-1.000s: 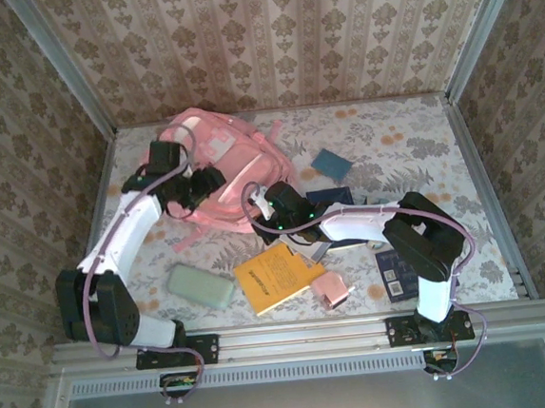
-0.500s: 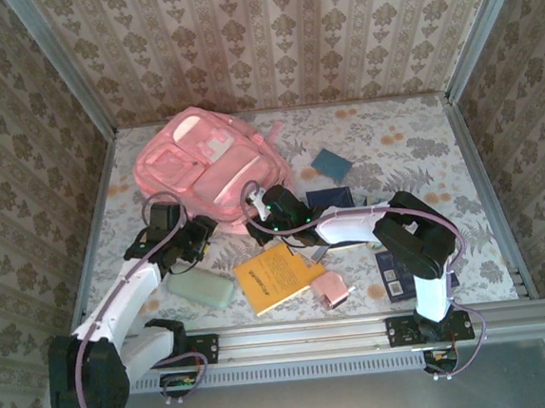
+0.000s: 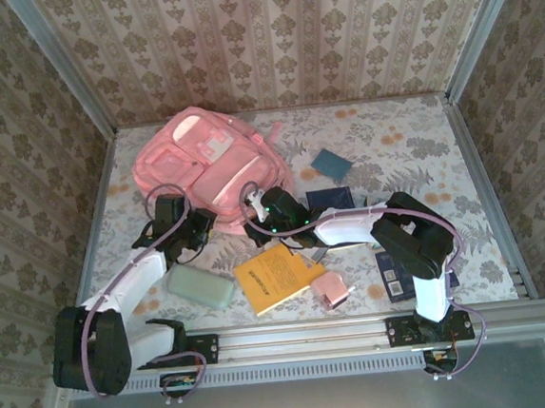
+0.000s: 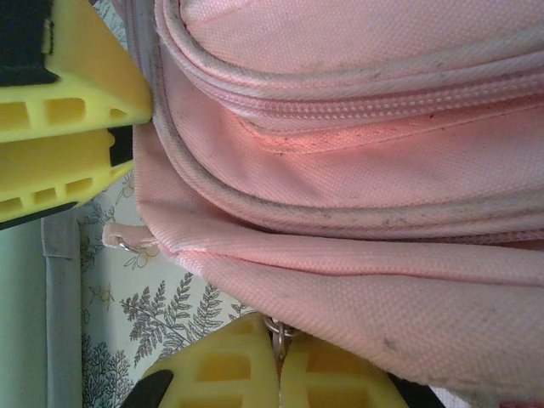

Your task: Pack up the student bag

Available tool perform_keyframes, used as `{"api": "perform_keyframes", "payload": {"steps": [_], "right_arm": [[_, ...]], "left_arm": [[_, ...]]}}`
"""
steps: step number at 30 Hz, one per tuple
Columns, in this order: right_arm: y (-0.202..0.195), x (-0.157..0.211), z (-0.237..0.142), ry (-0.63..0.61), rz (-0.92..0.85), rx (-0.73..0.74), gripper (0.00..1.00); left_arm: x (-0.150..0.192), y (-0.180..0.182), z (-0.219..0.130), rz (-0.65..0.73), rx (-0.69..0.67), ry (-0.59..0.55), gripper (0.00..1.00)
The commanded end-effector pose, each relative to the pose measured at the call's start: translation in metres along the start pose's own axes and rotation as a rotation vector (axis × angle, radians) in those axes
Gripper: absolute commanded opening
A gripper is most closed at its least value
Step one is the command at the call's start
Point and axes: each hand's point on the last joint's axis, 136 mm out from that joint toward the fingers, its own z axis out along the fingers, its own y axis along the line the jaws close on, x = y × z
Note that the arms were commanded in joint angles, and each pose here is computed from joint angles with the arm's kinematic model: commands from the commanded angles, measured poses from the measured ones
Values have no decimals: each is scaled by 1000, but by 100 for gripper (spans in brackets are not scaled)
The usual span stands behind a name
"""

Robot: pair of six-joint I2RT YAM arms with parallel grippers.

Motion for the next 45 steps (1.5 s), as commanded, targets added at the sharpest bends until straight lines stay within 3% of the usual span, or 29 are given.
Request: {"api": "perform_keyframes", "payload": {"steps": [1, 4, 9, 22, 35, 40, 43, 44, 45], "right_arm": [[17, -10, 3, -53, 2, -63, 0], [16, -10, 3, -52, 5, -59, 0], [8, -9, -1, -42, -14, -10, 0], [-23, 6, -7, 35, -57, 124, 0], [-86, -4, -23, 82, -3, 209, 0], [-94, -4, -32, 123, -96, 264, 0], [-79, -11, -34, 89, -111, 187, 0], [-72, -14, -33, 79, -110, 151, 0], [-64, -18, -33, 70, -105, 119, 0]], "left_arm": [[-8, -8, 4, 32, 22, -35, 30], [-12, -4, 5, 44, 6, -53, 22], [-23, 3, -5, 46, -18, -111, 0], [-55, 18, -43, 54, -78, -203, 0], [-71, 22, -54, 50, -96, -220, 0], [-83, 21, -68, 90, -146, -249, 0], [-86, 11, -74, 153, -150, -237, 0], [-84, 7, -72, 168, -148, -210, 2], [-81, -4, -73, 198, -131, -181, 12]]}}
